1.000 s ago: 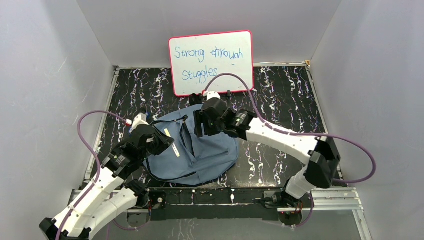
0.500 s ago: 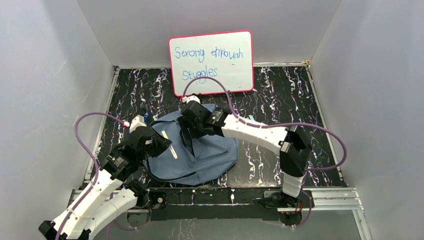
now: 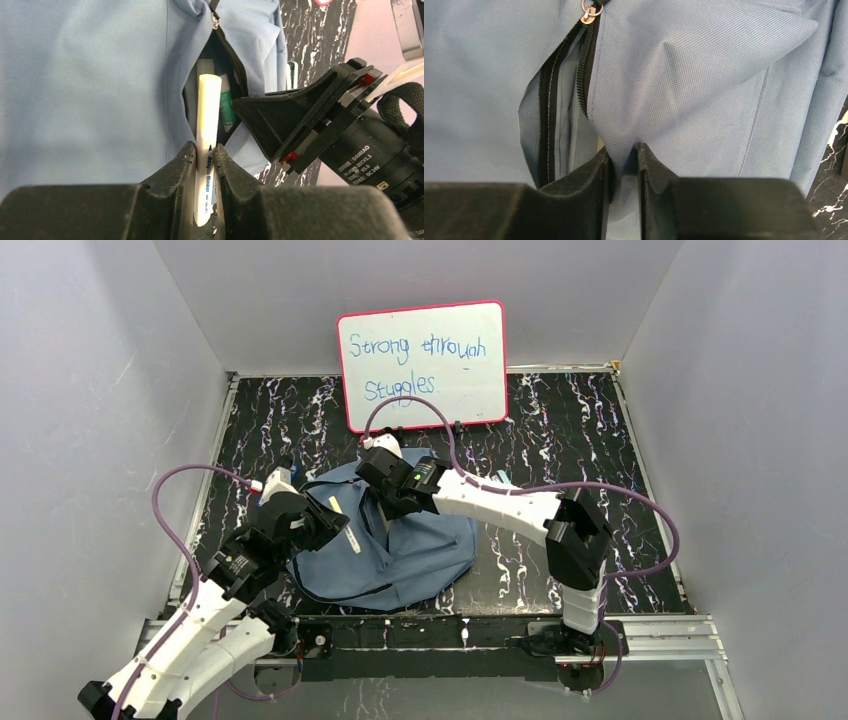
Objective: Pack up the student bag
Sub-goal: Place the stationery in the student bag.
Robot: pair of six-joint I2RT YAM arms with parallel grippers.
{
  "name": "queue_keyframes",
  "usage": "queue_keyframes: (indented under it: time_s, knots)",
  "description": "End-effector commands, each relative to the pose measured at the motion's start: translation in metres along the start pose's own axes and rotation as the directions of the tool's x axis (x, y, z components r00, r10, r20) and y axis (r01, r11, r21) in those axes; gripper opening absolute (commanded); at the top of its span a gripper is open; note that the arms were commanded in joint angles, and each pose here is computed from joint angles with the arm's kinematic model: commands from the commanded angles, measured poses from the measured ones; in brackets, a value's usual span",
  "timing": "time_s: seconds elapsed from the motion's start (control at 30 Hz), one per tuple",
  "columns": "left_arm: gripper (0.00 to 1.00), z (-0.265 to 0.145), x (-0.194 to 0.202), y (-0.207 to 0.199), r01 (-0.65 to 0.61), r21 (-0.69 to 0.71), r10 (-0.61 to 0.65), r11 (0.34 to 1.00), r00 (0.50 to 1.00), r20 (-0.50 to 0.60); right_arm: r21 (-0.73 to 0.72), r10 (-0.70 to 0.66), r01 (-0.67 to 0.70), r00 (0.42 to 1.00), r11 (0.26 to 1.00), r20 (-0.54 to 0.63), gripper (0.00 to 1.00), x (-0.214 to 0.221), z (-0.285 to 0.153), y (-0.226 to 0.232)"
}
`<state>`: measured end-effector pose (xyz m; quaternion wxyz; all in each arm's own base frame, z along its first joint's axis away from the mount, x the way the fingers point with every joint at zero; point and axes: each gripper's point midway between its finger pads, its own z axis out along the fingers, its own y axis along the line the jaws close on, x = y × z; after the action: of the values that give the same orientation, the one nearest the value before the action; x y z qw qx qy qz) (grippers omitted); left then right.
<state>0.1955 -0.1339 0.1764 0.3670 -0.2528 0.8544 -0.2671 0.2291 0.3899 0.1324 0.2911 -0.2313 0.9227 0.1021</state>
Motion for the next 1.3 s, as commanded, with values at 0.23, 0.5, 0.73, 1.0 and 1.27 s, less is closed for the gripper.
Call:
queue_keyframes:
  time_s: [0.23,0.5,0.73,1.0,1.27]
  knots:
    - [0.0,0.038,0.001,-0.037,0.008,0.093,-0.007,0.996,1.0,-0.013,-0.116,0.084,-0.065,0.982,0.991,0.167,0.09,-0.035,-0.045,0.01]
    - [0.0,0.069,0.006,-0.034,-0.013,0.06,0.014,0.998,1.0,-0.01,-0.179,0.12,-0.087,0.975,0.98,0.185,0.0,-0.04,-0.05,0.019]
    - [0.0,0.084,0.011,-0.038,-0.026,0.073,0.028,0.997,0.999,-0.02,-0.21,0.13,-0.089,0.973,0.974,0.19,0.0,-0.043,-0.053,0.025]
    - [0.0,0.093,0.04,-0.037,0.008,0.103,0.007,0.995,0.989,-0.145,-0.233,0.15,-0.097,0.963,0.968,0.223,0.0,-0.055,-0.06,0.028]
    - [0.0,0.097,0.054,-0.045,0.003,0.156,0.029,0.988,0.978,-0.206,-0.296,0.172,-0.09,0.949,0.951,0.264,0.0,-0.071,-0.069,0.04]
